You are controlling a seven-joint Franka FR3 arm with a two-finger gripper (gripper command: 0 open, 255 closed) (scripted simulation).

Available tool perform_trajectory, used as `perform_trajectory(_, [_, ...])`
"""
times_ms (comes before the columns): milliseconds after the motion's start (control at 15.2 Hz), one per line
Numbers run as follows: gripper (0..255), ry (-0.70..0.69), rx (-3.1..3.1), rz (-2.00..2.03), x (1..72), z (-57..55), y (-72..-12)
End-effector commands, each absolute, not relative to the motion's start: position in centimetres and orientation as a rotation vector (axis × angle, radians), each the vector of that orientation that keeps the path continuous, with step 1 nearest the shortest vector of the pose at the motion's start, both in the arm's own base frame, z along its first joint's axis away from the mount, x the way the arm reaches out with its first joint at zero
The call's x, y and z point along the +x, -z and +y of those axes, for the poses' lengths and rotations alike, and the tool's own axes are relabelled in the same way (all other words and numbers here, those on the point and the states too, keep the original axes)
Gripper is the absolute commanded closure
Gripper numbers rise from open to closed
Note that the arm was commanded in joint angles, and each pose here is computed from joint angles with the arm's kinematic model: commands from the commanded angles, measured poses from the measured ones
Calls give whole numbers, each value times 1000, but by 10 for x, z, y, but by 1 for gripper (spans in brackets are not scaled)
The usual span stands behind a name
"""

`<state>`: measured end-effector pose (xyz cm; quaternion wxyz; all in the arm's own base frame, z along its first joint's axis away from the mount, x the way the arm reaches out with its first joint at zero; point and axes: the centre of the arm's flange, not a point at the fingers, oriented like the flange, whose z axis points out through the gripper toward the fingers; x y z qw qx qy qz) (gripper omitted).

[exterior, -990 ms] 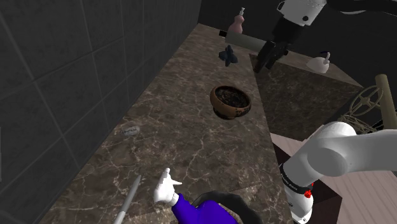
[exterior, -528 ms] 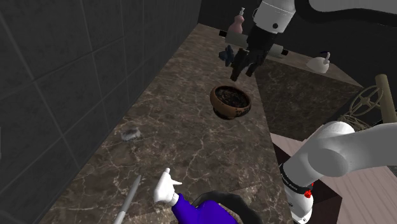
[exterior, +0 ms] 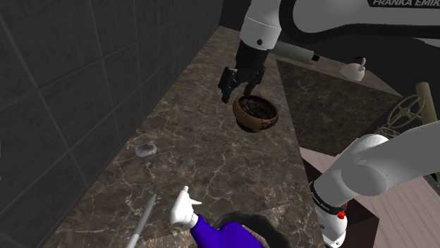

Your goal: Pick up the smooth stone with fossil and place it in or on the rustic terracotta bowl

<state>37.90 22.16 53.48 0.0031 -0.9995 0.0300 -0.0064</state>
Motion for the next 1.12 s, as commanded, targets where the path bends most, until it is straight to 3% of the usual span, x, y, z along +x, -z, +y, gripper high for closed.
perform_trajectory(0, [0,5,-3133,112,391,244,-527])
perform_trajectory(1056, [0,-113,-3135,233,476,423,-440])
